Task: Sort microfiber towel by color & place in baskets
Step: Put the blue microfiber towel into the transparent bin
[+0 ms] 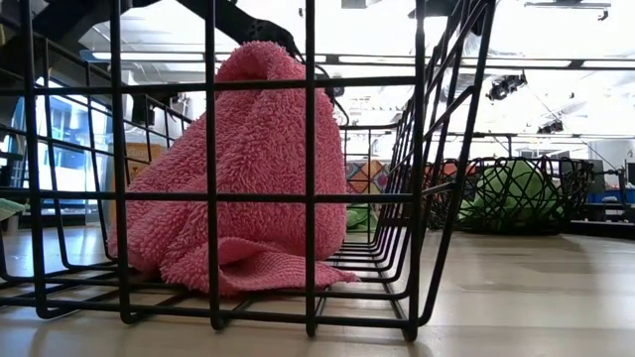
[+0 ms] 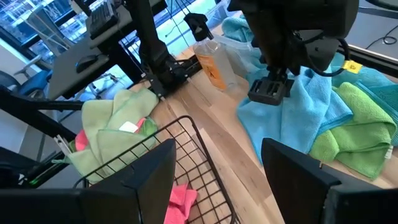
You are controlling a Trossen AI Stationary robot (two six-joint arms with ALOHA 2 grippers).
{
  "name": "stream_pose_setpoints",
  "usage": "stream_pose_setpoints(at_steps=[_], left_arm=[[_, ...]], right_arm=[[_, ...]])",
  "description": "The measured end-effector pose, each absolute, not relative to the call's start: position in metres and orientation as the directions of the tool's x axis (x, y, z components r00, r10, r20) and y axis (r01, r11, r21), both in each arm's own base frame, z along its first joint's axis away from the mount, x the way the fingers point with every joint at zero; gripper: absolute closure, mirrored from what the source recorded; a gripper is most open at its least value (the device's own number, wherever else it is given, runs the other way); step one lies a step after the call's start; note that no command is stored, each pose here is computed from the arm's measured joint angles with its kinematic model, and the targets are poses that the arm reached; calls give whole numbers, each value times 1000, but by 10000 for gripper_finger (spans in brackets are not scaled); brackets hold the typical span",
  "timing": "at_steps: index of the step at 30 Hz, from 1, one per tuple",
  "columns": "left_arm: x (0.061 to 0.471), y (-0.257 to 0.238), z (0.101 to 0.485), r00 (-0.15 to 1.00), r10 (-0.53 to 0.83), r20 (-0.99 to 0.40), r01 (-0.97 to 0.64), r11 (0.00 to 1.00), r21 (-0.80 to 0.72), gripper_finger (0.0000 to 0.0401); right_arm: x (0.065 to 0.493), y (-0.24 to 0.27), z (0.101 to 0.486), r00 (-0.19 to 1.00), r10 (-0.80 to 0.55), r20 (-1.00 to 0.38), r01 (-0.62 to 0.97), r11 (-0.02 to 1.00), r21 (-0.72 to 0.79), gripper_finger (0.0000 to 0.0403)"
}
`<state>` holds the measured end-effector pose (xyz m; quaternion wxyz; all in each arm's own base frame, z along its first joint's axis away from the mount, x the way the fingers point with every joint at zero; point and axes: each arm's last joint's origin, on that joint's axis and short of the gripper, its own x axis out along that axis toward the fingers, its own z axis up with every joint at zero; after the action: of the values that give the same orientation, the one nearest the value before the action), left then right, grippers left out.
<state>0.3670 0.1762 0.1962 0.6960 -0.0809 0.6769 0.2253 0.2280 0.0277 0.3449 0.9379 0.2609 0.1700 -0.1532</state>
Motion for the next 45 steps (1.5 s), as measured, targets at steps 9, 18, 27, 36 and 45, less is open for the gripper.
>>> stream_pose_setpoints(at_steps=[9, 18, 27, 36, 45], left_arm=[[372, 178, 194, 17, 217, -976, -407, 893, 192, 169], [368, 175, 195, -2, 173, -985, -389, 907, 160, 385], [346, 164, 268, 186, 228, -956, -404, 904, 137, 400], [292, 129, 378, 522, 340, -782, -414, 903, 116, 401], [229, 84, 457, 799, 346, -491, -353, 932, 83, 401]], right_arm=[[229, 28, 345, 895, -199, -399, 377, 816, 438, 171], [236, 29, 339, 886, -194, -420, 383, 819, 429, 171], [242, 31, 348, 930, -167, -327, 306, 844, 440, 171], [244, 30, 370, 980, -162, -119, 195, 903, 382, 171], [244, 26, 384, 984, -177, 12, 162, 927, 338, 171]])
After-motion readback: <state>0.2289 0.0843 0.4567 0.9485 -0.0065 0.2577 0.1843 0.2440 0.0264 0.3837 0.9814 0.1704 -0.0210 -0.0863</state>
